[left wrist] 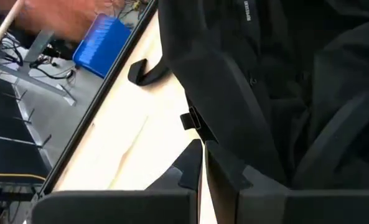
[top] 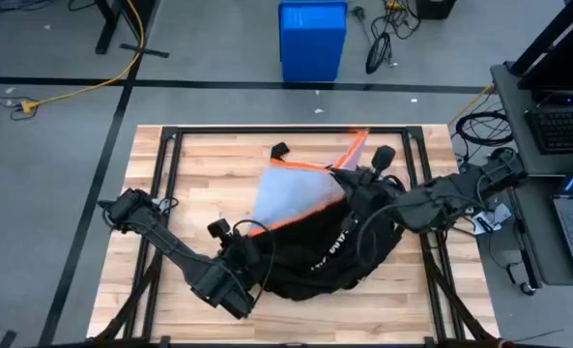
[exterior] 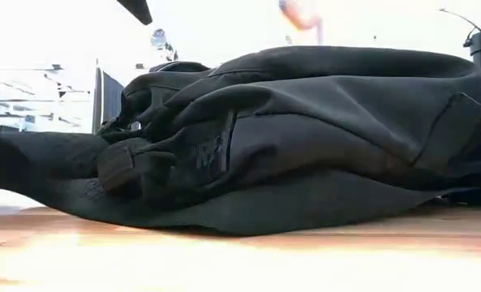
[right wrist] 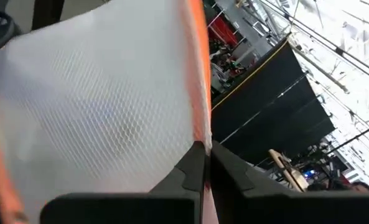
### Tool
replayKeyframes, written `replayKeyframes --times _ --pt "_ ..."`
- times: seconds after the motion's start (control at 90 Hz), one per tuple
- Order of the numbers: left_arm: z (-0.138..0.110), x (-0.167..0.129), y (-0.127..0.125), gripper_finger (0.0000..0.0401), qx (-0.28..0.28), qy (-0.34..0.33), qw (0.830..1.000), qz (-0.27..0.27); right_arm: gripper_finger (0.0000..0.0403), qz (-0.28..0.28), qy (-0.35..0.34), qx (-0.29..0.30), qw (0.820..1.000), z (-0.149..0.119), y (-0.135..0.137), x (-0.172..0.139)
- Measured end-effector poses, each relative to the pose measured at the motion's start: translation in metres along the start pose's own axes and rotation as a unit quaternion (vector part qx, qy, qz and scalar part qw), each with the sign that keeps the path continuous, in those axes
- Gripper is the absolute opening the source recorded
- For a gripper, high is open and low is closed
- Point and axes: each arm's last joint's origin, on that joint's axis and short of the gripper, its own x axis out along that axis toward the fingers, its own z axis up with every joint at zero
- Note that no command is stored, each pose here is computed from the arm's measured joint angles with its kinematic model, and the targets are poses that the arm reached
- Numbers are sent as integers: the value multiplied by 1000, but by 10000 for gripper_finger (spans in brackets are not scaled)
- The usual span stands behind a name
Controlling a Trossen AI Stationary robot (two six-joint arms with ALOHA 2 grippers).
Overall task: Unpack backpack
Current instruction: Remove the zip bag from the black backpack
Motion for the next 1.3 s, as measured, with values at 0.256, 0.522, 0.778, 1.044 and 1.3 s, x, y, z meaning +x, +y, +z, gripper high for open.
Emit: replayKeyframes --times 0.256,0.522,0.778,1.044,1.3 --pt "0 0 0 8 -10 0 1000 0 0 31 -6 11 999 0 11 -16" --pt "2 0 -4 8 -34 -7 999 -16 0 82 8 29 996 -10 27 -39" --pt "8 10 -19 42 -28 -13 999 -34 0 120 15 52 991 -17 36 -60" --pt "13 41 -30 150 -18 5 1000 1 0 178 -21 73 981 -14 46 -94" --pt "29 83 -30 207 -33 24 998 37 0 211 -33 81 974 -12 65 -113"
